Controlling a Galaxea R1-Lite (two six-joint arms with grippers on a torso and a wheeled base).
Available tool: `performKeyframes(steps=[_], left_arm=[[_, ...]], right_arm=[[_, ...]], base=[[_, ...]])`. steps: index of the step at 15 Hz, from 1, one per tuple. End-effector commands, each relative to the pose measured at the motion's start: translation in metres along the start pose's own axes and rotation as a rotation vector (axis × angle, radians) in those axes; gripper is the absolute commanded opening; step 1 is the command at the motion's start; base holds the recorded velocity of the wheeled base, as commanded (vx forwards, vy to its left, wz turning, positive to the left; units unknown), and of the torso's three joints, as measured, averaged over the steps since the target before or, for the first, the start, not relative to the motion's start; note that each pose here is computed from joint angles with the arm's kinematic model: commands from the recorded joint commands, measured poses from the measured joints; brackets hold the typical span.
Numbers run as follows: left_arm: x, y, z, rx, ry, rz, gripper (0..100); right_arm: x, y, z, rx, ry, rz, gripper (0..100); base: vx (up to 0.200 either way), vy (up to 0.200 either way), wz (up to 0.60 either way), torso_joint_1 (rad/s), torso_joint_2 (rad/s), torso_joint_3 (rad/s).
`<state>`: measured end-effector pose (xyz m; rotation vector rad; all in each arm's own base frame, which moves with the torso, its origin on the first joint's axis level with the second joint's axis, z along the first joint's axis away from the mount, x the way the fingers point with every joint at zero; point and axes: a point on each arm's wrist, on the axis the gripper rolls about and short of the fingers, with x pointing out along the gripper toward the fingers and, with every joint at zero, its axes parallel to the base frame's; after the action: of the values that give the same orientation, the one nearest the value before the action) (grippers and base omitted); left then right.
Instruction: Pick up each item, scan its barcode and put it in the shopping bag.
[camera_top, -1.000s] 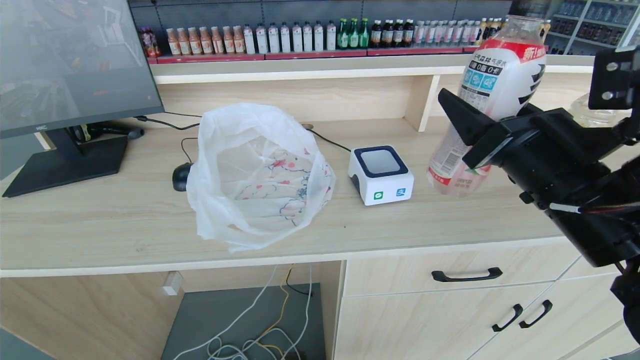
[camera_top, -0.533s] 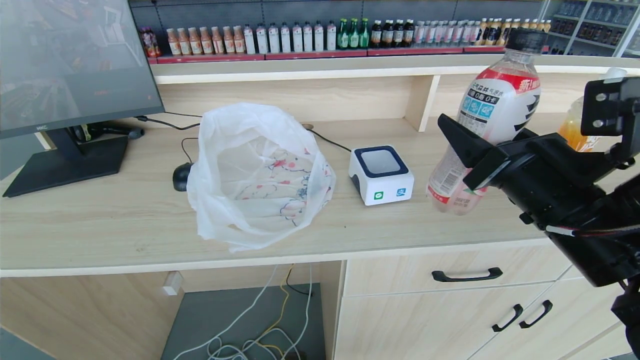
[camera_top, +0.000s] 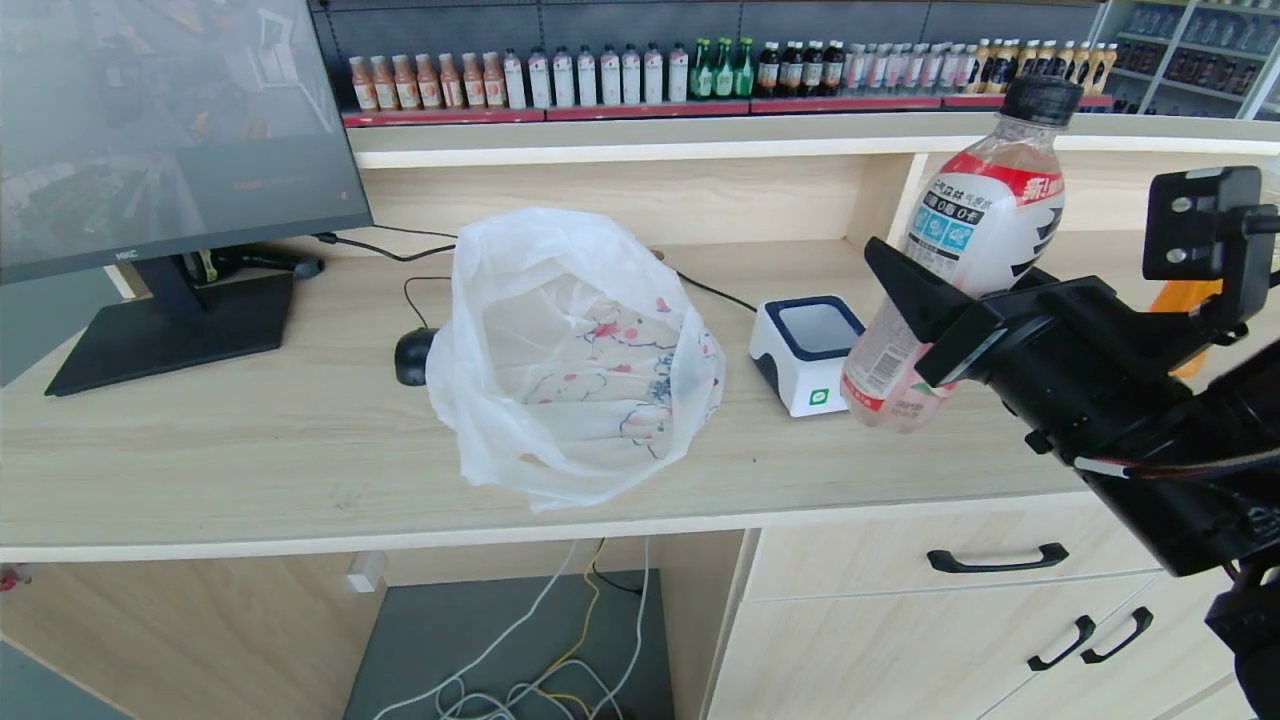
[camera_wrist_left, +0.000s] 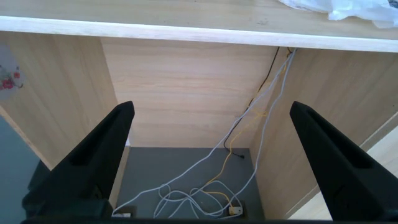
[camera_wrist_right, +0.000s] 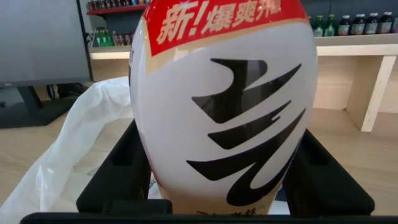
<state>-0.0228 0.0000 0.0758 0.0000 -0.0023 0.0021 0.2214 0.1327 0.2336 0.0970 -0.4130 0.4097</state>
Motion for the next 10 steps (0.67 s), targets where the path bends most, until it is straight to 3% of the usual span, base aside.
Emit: performKeyframes(steps=[1,9,10], left_arm=[[0.0,0.0,0.0,0.0,-0.001,0.001,100],[0.0,0.0,0.0,0.002,-0.001,0.001,100],[0.0,0.0,0.0,0.003,-0.001,0.001,100]], right_arm=[[0.0014,0.0006,-0.0015,0.005,0.003,0.002,0],[0.0018,0.0002,0.0005,0.005,-0.005,0.001,0],[0.0028,0.0003,0.0017,0.008,-0.011,0.002,0]], base=[[0.0,0.2,0.0,-0.002,0.0,0.002],[0.0,0.2,0.0,0.004,0.0,0.002],[0.0,0.0,0.0,0.0,0.0,0.0]])
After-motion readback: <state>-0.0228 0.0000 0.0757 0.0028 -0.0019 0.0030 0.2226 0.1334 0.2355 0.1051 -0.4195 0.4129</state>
